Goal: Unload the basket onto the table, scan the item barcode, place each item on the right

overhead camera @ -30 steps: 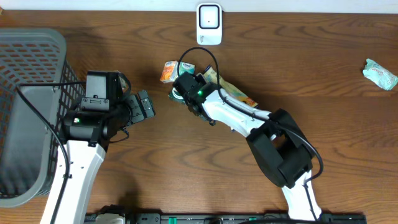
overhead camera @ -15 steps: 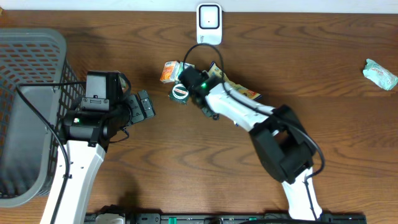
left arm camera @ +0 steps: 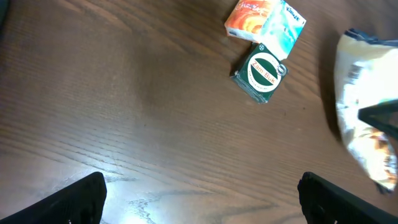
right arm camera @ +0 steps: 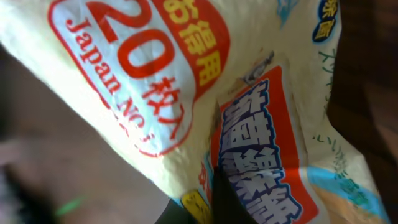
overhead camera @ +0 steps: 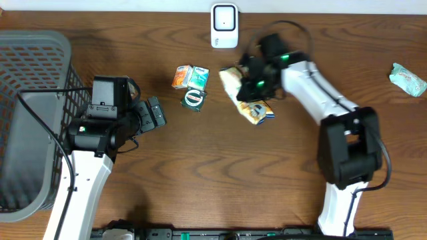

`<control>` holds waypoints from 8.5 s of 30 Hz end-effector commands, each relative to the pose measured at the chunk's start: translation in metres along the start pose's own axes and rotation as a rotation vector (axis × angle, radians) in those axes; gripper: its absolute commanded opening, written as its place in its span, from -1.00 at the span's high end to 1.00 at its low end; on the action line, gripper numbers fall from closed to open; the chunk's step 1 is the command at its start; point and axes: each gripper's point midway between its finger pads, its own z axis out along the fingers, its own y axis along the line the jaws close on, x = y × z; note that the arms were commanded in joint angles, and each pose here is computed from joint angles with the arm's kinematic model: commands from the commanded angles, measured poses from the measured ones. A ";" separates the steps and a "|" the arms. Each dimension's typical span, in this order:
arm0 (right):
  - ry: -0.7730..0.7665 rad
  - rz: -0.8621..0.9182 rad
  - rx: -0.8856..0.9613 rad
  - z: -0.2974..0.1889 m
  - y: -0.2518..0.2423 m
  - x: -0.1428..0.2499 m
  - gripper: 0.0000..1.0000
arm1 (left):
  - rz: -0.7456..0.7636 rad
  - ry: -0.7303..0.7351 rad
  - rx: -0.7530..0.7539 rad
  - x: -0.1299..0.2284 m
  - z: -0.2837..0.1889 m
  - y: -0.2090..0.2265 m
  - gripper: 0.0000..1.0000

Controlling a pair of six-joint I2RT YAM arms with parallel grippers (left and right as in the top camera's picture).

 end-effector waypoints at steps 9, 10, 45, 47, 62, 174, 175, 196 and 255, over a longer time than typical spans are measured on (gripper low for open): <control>-0.183 0.206 -0.720 -0.090 0.000 -0.001 0.98 | -0.002 -0.011 -0.013 -0.004 -0.002 0.003 -0.96; -0.192 0.222 -0.722 -0.093 -0.006 0.000 0.98 | -0.002 -0.011 -0.012 -0.004 -0.002 0.003 -0.95; -0.076 0.118 -0.015 -0.033 -0.084 0.014 -0.82 | -0.002 -0.011 -0.013 -0.004 -0.002 0.003 -0.96; -0.050 0.102 0.010 -0.024 -0.080 0.020 -0.88 | -0.002 -0.011 -0.012 -0.004 -0.002 0.003 -0.95; 0.142 0.017 0.135 0.027 -0.060 0.071 -0.03 | -0.002 -0.011 -0.013 -0.004 -0.002 0.003 -0.95; 0.217 -0.047 0.666 0.018 -0.019 0.075 0.98 | -0.002 -0.011 -0.012 -0.004 -0.002 0.003 -0.96; 0.230 -0.044 0.713 0.010 -0.024 0.078 0.98 | -0.002 -0.011 -0.012 -0.004 -0.002 0.003 -0.96; 0.075 -0.211 0.559 -0.016 0.031 0.042 -0.89 | -0.002 -0.011 -0.013 -0.004 -0.002 0.003 -0.95; 0.116 -0.174 0.412 0.010 0.031 0.031 0.98 | -0.002 -0.011 -0.012 -0.004 -0.002 0.003 -0.95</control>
